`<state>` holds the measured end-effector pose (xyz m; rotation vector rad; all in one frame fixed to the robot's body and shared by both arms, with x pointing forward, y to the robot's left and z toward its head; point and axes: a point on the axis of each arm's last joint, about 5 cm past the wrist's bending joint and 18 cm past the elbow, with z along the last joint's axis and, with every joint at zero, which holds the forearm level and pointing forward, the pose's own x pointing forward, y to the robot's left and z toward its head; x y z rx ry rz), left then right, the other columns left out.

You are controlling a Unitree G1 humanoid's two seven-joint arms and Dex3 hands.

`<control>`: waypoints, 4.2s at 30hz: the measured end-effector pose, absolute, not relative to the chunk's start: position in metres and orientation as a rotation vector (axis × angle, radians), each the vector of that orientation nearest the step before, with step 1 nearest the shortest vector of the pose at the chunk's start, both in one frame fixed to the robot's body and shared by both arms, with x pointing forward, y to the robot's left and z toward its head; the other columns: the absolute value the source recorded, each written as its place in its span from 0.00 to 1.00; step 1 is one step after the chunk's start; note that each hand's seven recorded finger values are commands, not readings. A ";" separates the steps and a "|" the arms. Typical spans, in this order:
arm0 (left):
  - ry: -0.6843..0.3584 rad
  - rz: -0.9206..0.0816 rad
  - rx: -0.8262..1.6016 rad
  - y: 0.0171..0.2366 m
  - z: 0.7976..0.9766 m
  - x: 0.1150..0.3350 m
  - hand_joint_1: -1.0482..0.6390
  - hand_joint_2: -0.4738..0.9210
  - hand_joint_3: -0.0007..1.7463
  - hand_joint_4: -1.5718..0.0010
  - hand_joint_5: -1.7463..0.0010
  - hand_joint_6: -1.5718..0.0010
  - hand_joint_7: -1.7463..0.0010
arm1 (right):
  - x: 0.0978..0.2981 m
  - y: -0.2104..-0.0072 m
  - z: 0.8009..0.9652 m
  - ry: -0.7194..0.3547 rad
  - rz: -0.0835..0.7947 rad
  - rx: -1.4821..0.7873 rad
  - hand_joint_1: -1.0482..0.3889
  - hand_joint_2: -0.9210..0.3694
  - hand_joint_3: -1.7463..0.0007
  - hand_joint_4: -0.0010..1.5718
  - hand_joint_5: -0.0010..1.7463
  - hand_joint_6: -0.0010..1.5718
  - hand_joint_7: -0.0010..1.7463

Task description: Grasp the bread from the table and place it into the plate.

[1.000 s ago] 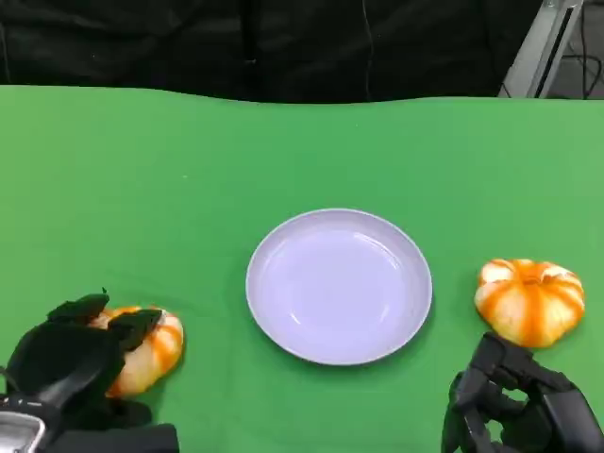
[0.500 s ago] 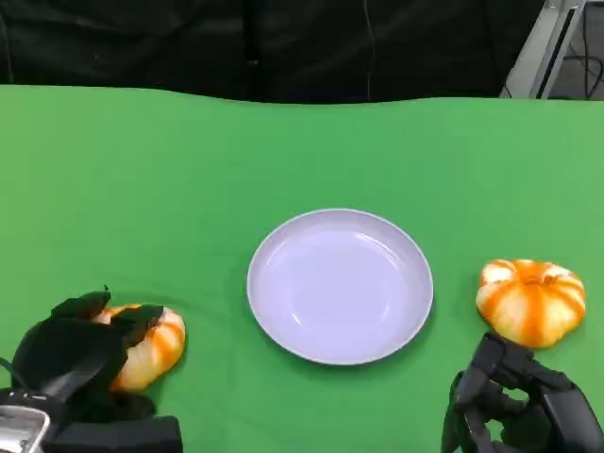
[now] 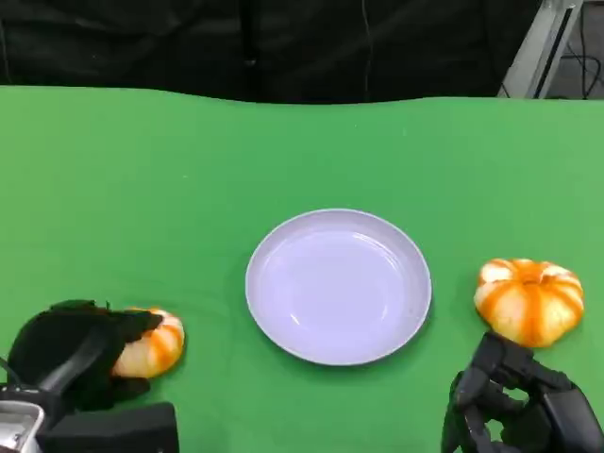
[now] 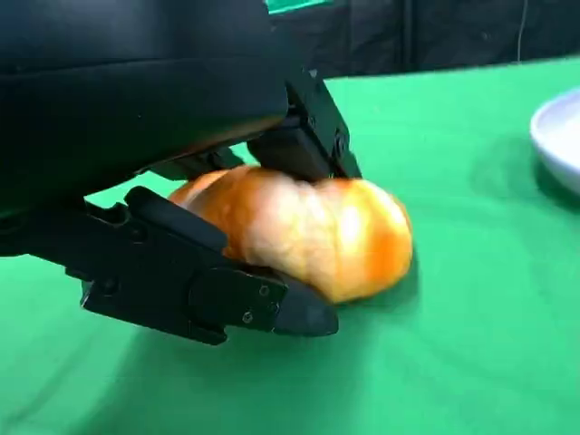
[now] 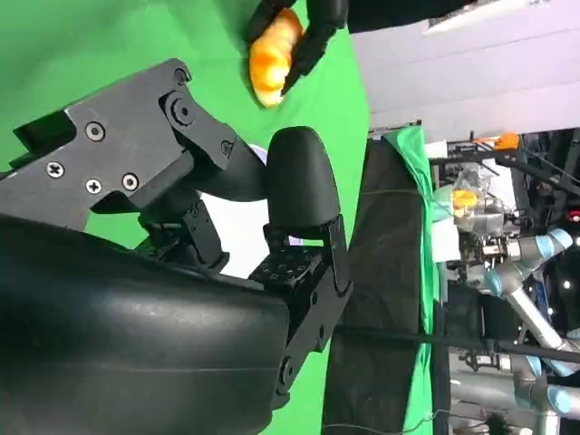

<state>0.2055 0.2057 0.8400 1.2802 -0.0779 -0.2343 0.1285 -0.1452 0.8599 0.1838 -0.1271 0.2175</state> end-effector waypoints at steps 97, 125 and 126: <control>-0.417 -0.544 1.085 0.083 0.876 0.256 0.00 1.00 0.49 1.00 1.00 0.95 1.00 | 0.124 -0.138 0.866 -0.126 0.204 0.205 0.63 0.28 0.30 0.53 1.00 0.44 0.95; -0.064 -0.577 -0.115 0.149 0.887 0.192 0.55 0.68 0.78 0.43 0.00 0.49 0.04 | 0.127 -0.140 0.866 -0.126 0.201 0.201 0.63 0.28 0.30 0.53 1.00 0.44 0.95; -0.044 -0.576 -0.158 0.154 0.886 0.187 0.55 0.70 0.75 0.43 0.00 0.50 0.03 | 0.127 -0.140 0.866 -0.126 0.201 0.201 0.63 0.28 0.30 0.53 1.00 0.43 0.95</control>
